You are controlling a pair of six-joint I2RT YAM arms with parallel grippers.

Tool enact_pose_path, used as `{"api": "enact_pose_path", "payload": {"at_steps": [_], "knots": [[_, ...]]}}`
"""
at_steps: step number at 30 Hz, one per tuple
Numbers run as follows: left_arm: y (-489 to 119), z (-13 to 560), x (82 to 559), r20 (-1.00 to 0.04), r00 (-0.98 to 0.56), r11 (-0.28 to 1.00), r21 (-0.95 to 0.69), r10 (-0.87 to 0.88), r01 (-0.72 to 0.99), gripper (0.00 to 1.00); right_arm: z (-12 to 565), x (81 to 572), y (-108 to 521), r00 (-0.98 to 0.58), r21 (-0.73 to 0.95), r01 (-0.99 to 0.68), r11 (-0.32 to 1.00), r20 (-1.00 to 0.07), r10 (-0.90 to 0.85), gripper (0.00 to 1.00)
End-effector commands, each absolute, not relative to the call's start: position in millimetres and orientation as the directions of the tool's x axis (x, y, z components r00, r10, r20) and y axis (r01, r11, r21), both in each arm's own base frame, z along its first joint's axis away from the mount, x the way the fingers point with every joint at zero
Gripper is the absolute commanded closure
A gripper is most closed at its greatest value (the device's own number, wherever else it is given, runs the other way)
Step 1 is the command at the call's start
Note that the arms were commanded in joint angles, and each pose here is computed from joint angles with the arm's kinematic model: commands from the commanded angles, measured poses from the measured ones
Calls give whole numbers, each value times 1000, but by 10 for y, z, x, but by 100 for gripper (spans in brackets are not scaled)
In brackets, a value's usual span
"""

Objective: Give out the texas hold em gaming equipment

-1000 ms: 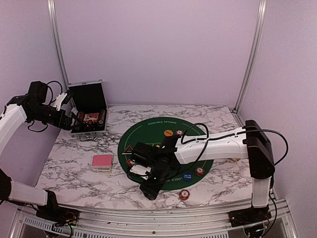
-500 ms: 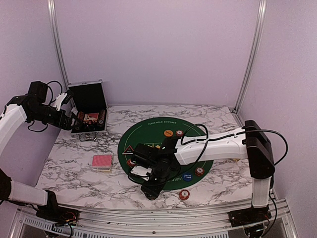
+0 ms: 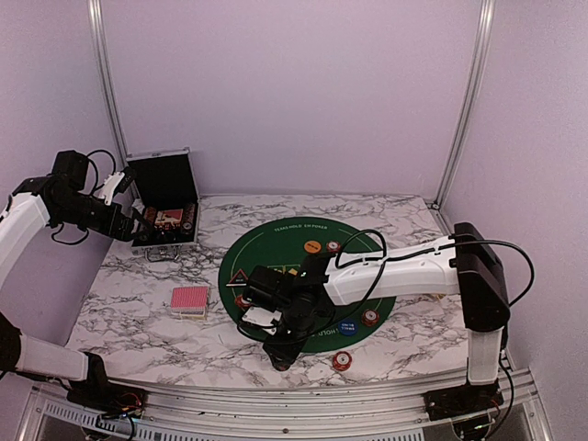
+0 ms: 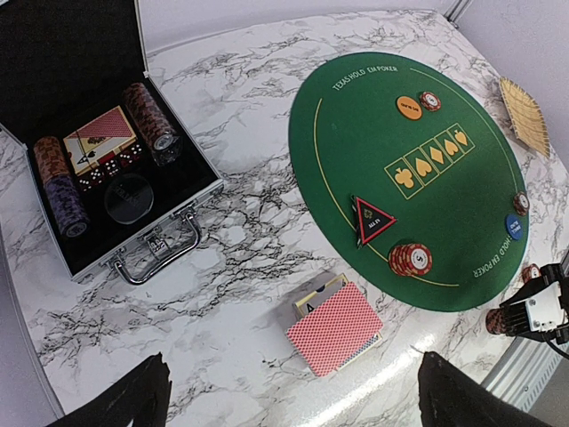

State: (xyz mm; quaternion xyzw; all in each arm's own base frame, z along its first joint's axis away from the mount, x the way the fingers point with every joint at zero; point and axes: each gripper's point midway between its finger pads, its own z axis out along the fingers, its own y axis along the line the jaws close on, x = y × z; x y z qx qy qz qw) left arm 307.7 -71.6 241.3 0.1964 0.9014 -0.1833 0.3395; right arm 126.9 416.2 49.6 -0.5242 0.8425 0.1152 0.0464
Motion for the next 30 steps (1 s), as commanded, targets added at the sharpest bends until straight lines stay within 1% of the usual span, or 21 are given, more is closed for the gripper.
{"api": "enact_pose_path", "payload": {"at_steps": [1,8,17,24,30], "knots": [[-714,2510,3043,-697,-677,854,-186,234,486,1,695,1303,4225,-440,125,-898,422,-235,-867,70],[-717,2493,3048,-694,-681,852,-189,235,487,1,904,1483,4305,-443,80,-895,439,-274,-854,74],[-707,2459,3045,-690,-680,852,-178,249,493,1,1013,2135,4495,-493,64,-861,505,-350,-797,78],[-696,2454,3045,-686,-683,855,-174,251,489,1,888,2682,4607,-550,84,-817,570,-405,-730,80],[-696,2486,3064,-689,-679,853,-171,253,493,1,640,2871,4682,-580,117,-800,589,-404,-707,80]]}}
